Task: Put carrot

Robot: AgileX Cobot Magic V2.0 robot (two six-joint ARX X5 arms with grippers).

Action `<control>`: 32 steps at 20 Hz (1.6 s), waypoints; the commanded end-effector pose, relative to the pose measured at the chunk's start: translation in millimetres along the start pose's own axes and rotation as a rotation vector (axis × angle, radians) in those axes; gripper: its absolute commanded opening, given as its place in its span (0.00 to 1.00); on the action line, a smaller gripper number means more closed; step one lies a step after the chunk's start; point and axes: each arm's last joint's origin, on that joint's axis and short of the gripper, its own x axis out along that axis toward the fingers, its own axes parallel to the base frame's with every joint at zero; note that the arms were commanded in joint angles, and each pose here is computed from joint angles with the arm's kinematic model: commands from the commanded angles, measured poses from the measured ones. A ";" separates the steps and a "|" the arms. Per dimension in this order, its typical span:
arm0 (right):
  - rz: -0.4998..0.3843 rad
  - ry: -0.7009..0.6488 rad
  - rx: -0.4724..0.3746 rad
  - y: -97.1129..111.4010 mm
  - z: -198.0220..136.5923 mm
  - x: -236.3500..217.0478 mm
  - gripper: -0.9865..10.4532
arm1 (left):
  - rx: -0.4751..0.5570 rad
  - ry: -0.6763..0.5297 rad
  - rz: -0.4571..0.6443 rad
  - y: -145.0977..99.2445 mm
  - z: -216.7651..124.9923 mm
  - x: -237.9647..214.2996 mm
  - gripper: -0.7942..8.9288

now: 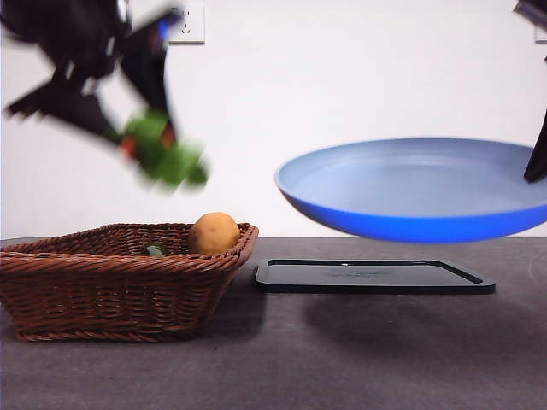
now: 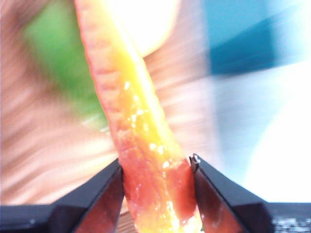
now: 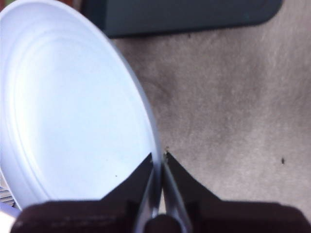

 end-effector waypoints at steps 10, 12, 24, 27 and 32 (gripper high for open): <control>0.053 0.082 0.004 15.6 5.3 29.0 0.09 | 0.428 0.027 -0.258 -119.3 -56.4 45.0 0.24; 0.053 0.082 0.005 15.6 5.3 28.9 0.09 | 0.443 0.093 -0.243 -122.5 -67.2 63.0 0.24; 0.051 0.084 0.017 15.5 5.2 28.8 0.09 | 0.473 0.229 -0.185 -115.2 -80.9 90.7 0.40; 0.047 0.078 0.024 15.5 6.9 28.3 0.09 | 0.435 0.212 -0.259 -116.5 -69.7 69.6 0.40; 0.010 0.094 0.042 10.7 42.3 29.8 0.09 | 0.417 0.064 -0.268 -107.2 -39.2 -1.9 0.40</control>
